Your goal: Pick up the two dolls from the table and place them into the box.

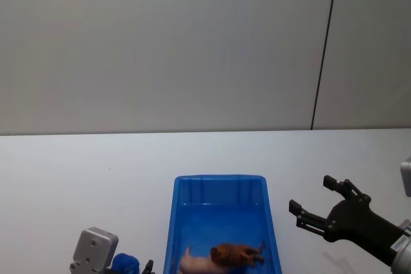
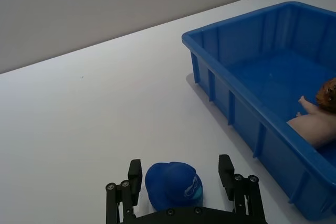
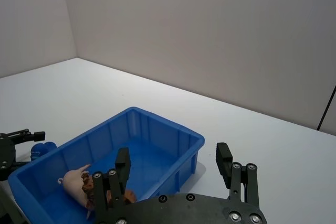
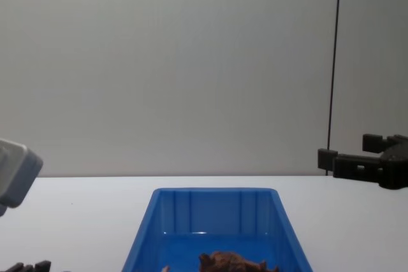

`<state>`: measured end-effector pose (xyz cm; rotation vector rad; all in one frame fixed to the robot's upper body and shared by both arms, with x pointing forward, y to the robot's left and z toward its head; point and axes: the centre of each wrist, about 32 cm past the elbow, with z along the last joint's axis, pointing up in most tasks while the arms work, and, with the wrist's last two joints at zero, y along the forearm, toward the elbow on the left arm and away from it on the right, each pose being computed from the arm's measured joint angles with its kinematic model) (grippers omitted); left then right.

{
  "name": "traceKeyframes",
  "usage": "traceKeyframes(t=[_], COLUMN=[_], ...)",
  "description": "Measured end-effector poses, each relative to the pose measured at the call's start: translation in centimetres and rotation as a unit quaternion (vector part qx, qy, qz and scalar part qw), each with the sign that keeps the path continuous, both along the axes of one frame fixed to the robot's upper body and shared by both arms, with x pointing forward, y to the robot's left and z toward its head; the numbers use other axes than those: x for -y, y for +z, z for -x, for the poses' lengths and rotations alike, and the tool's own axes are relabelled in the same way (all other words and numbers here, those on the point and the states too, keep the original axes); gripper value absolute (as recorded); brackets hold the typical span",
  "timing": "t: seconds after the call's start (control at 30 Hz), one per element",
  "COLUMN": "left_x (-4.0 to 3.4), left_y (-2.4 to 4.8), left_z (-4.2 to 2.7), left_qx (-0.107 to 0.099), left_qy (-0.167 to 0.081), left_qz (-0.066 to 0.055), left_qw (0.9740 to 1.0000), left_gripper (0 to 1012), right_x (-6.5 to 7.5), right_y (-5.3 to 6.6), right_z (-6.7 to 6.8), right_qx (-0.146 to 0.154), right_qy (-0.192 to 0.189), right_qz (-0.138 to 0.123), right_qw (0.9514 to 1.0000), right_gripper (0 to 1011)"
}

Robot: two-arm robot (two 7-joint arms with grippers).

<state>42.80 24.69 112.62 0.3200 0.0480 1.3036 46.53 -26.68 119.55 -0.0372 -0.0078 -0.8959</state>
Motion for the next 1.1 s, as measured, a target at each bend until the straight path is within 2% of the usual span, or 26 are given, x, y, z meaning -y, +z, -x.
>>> traceKeyframes(t=[0.3, 0.37, 0.4, 0.43, 0.47, 0.6, 0.83, 1.0, 1.03, 1.1], left_x=[0.03, 0.06, 0.07, 0.09, 0.11, 0.18, 0.6, 1.29, 1.29, 1.59], left_y=[-0.64, -0.68, -0.7, -0.69, -0.68, -0.58, 0.4, 1.91, 1.91, 2.56], left_z=[-0.24, -0.29, -0.34, -0.37, -0.44, -0.57, -1.11, -1.84, -1.84, -2.2], left_qx=[-0.014, -0.015, -0.015, -0.015, -0.015, -0.013, 0.009, 0.042, 0.042, 0.056], left_qy=[0.002, 0.002, 0.002, 0.002, 0.002, 0.001, -0.01, -0.027, -0.027, -0.035], left_qz=[0.005, 0.006, 0.007, 0.007, 0.008, 0.008, 0.008, 0.008, 0.008, 0.007], left_qw=[0.9999, 0.9999, 0.9999, 0.9999, 0.9999, 0.9999, 0.9999, 0.9987, 0.9987, 0.9978], left_gripper=[708, 672, 618, 618, 565, 534, 487, 453, 447, 433], right_x=[0.0, 0.0, 0.0, 0.0, 0.0, 0.0, 0.0, 0.0, 0.0, 0.0], right_y=[0.0, 0.0, 0.0, 0.0, 0.0, 0.0, 0.0, 0.0, 0.0, 0.0], right_z=[0.0, 0.0, 0.0, 0.0, 0.0, 0.0, 0.0, 0.0, 0.0, 0.0], right_qx=[0.0, 0.0, 0.0, 0.0, 0.0, 0.0, 0.0, 0.0, 0.0, 0.0], right_qy=[0.0, 0.0, 0.0, 0.0, 0.0, 0.0, 0.0, 0.0, 0.0, 0.0], right_qz=[0.0, 0.0, 0.0, 0.0, 0.0, 0.0, 0.0, 0.0, 0.0, 0.0], right_qw=[1.0, 1.0, 1.0, 1.0, 1.0, 1.0, 1.0, 1.0, 1.0, 1.0], right_gripper=[1001, 1001, 1001, 1001, 1001, 1001, 1001, 1001, 1001, 1001])
